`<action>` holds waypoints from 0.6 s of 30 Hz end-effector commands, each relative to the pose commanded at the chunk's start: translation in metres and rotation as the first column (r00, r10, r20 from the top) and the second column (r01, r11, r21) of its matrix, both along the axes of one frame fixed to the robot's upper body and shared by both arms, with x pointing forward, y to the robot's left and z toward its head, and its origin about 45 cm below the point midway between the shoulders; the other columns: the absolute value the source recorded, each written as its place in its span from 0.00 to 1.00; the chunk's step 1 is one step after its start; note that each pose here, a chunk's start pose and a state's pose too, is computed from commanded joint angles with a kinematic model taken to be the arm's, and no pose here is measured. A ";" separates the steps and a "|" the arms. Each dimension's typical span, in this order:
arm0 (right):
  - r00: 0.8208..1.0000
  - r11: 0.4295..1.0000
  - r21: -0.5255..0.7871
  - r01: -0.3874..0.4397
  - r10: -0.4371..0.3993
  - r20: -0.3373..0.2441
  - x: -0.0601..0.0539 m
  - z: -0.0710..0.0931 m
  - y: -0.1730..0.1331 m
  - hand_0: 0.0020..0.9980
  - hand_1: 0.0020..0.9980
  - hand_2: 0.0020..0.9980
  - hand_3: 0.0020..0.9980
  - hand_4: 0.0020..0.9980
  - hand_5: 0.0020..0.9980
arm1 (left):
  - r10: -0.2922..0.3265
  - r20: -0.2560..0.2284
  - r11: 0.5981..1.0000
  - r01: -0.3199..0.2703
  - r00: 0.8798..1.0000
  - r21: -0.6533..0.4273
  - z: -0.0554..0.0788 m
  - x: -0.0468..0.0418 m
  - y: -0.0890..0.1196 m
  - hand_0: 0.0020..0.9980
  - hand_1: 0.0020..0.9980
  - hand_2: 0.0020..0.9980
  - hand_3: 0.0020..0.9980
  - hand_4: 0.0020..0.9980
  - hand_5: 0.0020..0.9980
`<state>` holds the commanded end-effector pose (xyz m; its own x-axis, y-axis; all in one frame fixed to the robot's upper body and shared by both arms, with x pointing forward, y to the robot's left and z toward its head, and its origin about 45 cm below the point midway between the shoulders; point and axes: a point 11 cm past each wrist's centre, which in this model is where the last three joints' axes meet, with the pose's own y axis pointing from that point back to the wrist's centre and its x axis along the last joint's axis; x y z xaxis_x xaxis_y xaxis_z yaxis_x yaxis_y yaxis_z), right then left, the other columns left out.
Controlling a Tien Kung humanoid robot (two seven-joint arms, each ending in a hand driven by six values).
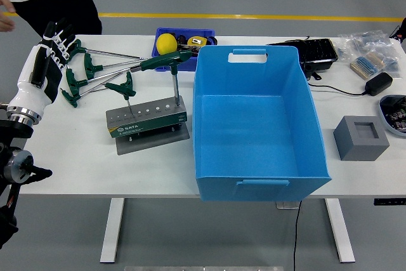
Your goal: Lift tool from toolbox,place it in box,lift tool from toolbox,place it in box
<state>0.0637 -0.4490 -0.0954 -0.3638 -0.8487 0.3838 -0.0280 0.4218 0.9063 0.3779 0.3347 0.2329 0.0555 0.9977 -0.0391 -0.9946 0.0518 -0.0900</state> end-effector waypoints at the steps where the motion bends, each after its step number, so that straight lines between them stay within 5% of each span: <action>1: 1.000 1.000 0.000 0.000 0.000 0.000 0.000 0.000 0.000 0.73 0.70 0.76 0.56 0.79 0.72 | 0.000 0.000 1.000 0.000 1.000 0.001 0.000 0.0000 0.000 1.00 1.00 1.00 1.00 1.00 0.91; 18: 1.000 1.000 0.001 0.001 -0.001 -0.003 -0.001 0.000 0.001 0.73 0.70 0.76 0.57 0.79 0.72 | -0.002 0.042 0.990 -0.004 0.999 0.142 0.012 0.0016 -0.003 1.00 1.00 1.00 1.00 1.00 0.86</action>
